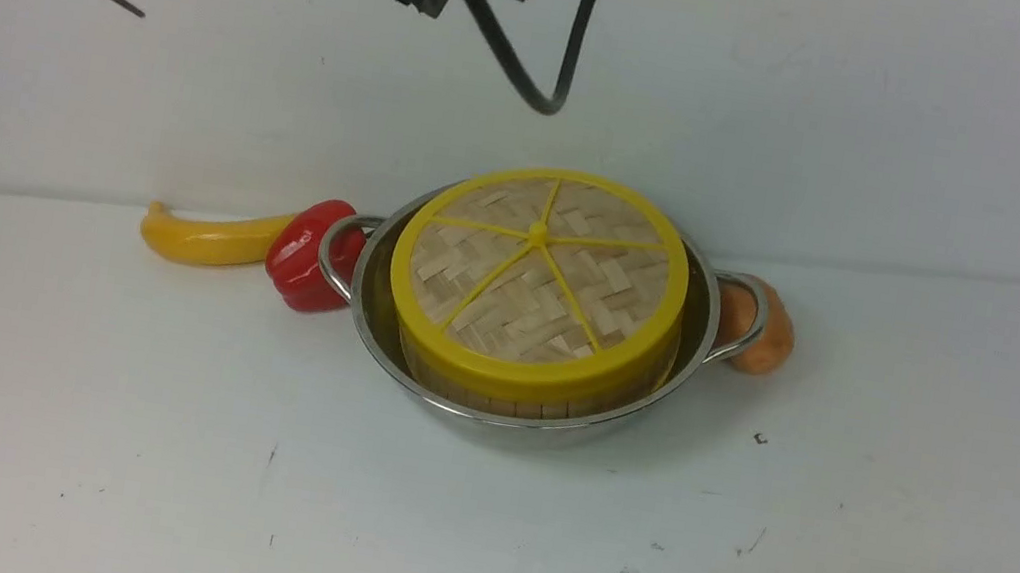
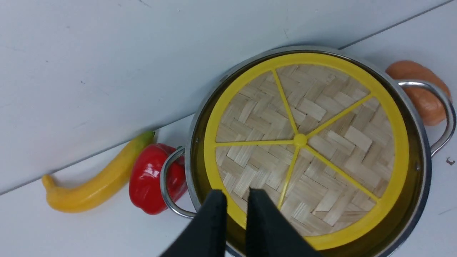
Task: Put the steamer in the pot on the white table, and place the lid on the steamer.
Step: 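Place the yellow bamboo steamer lid onto the steamer in the pot with the left gripper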
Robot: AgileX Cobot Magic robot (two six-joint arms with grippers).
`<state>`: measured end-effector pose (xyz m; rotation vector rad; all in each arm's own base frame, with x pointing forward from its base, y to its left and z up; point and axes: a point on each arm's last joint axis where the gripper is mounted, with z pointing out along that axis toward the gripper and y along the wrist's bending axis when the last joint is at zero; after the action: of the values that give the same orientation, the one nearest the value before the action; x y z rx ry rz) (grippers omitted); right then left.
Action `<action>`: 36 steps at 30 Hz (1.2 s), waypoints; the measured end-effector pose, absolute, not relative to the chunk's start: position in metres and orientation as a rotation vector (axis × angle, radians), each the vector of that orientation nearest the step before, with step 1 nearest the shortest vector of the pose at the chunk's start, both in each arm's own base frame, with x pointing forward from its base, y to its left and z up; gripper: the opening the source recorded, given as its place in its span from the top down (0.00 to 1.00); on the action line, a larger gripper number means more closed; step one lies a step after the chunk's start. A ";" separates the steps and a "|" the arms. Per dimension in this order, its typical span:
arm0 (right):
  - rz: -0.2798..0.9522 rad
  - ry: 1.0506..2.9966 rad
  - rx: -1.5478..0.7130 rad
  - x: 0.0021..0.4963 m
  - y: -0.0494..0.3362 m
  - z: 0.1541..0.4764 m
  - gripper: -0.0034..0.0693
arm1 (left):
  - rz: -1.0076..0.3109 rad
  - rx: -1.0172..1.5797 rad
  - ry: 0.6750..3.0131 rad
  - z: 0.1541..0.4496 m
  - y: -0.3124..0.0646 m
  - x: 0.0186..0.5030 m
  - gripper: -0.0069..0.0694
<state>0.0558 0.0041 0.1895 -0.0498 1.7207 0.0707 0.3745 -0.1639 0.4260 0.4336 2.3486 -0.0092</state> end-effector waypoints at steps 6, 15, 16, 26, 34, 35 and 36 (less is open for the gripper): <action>0.076 1.721 -0.046 0.056 0.004 0.190 0.62 | -0.015 0.419 2.351 0.426 -0.164 0.374 0.87; 0.076 1.721 -0.046 0.056 0.004 0.190 0.62 | -0.014 0.407 2.351 0.427 -0.163 0.374 0.87; 0.076 1.721 -0.046 0.056 0.004 0.190 0.62 | -0.019 0.406 2.347 0.429 -0.163 0.373 0.87; 0.076 1.721 -0.046 0.056 0.004 0.190 0.62 | -0.073 0.377 2.184 0.482 -0.130 0.304 0.87; 0.076 1.721 -0.046 0.056 0.004 0.190 0.62 | -0.066 0.382 1.933 0.449 -0.078 0.216 0.87; 0.076 1.721 -0.046 0.056 0.004 0.190 0.62 | -0.057 0.374 1.921 0.433 -0.070 0.206 0.87; 0.076 1.721 -0.046 0.056 0.004 0.190 0.62 | -0.052 0.367 1.917 0.423 -0.065 0.200 0.87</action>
<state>0.0558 0.0042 0.1895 -0.0461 1.7209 0.0758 0.2003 -0.0650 0.4229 0.3670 1.9170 -0.0516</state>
